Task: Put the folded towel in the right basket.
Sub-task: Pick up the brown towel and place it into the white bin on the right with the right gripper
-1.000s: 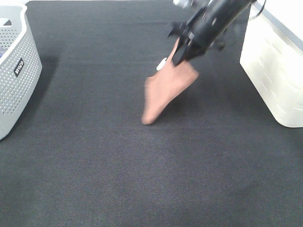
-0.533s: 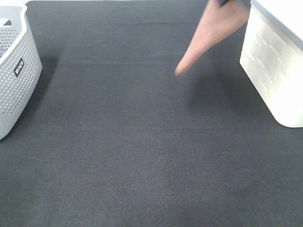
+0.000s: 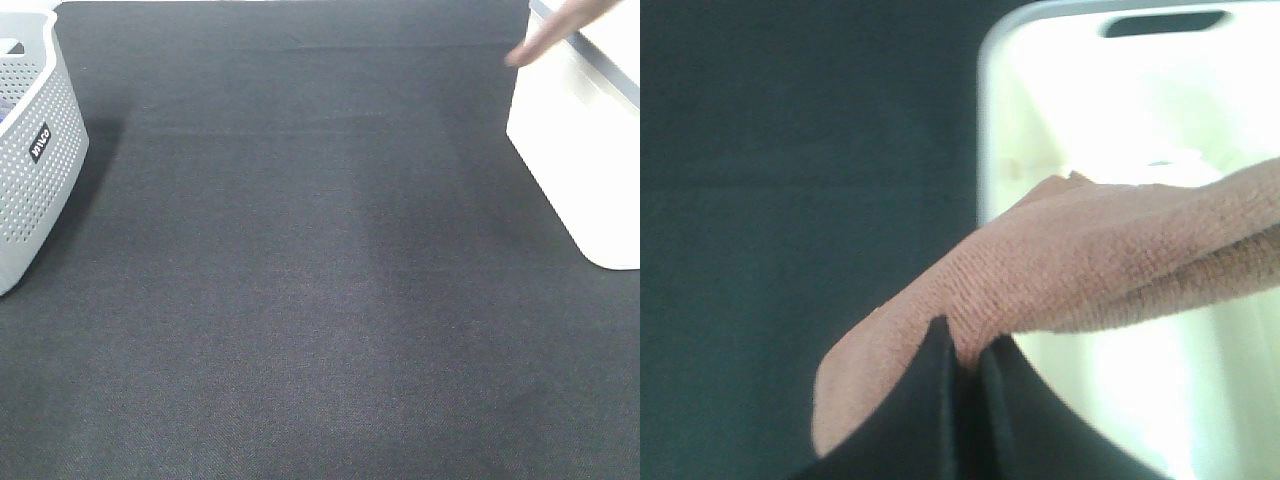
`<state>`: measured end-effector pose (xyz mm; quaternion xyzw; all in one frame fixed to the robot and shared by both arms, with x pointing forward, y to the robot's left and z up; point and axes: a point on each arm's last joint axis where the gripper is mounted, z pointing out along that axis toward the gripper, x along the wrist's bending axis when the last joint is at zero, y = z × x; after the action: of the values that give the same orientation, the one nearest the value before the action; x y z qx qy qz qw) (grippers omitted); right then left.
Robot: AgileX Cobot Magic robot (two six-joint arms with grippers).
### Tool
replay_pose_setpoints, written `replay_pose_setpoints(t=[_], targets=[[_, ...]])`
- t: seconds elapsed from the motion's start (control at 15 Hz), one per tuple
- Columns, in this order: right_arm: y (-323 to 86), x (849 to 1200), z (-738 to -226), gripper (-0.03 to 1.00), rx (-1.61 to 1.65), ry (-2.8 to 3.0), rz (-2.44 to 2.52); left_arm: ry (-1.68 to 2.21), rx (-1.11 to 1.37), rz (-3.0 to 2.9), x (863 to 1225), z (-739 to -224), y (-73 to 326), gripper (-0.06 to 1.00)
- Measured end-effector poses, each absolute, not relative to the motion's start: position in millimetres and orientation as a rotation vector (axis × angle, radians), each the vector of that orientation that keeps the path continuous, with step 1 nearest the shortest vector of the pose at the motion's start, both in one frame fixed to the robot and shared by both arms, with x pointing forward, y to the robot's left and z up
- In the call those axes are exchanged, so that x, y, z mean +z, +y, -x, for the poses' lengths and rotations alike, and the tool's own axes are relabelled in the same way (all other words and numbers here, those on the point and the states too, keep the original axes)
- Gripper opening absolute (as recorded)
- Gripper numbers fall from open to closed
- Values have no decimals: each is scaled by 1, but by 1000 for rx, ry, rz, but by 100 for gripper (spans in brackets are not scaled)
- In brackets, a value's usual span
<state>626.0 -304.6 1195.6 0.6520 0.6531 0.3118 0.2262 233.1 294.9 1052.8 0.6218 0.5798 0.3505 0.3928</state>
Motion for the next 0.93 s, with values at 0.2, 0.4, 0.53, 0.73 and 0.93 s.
replay_pose_setpoints(t=[0.2,0.4,0.53,0.73,0.93], targets=[[-357,1195,-623,0,837,1655,-1908,1472,890,-1578,1053,-233,295,88],[-374,1178,-634,0,796,1635,-1967,1472,890,-1578,1053,-233,295,88],[-377,1152,-651,0,757,1671,-2020,1472,890,-1578,1053,-233,295,88],[-386,1105,-675,20,648,1714,-2105,1472,890,-1578,1053,-233,295,88],[-387,1093,-680,56,635,1703,-2148,1472,890,-1578,1053,-233,295,88]])
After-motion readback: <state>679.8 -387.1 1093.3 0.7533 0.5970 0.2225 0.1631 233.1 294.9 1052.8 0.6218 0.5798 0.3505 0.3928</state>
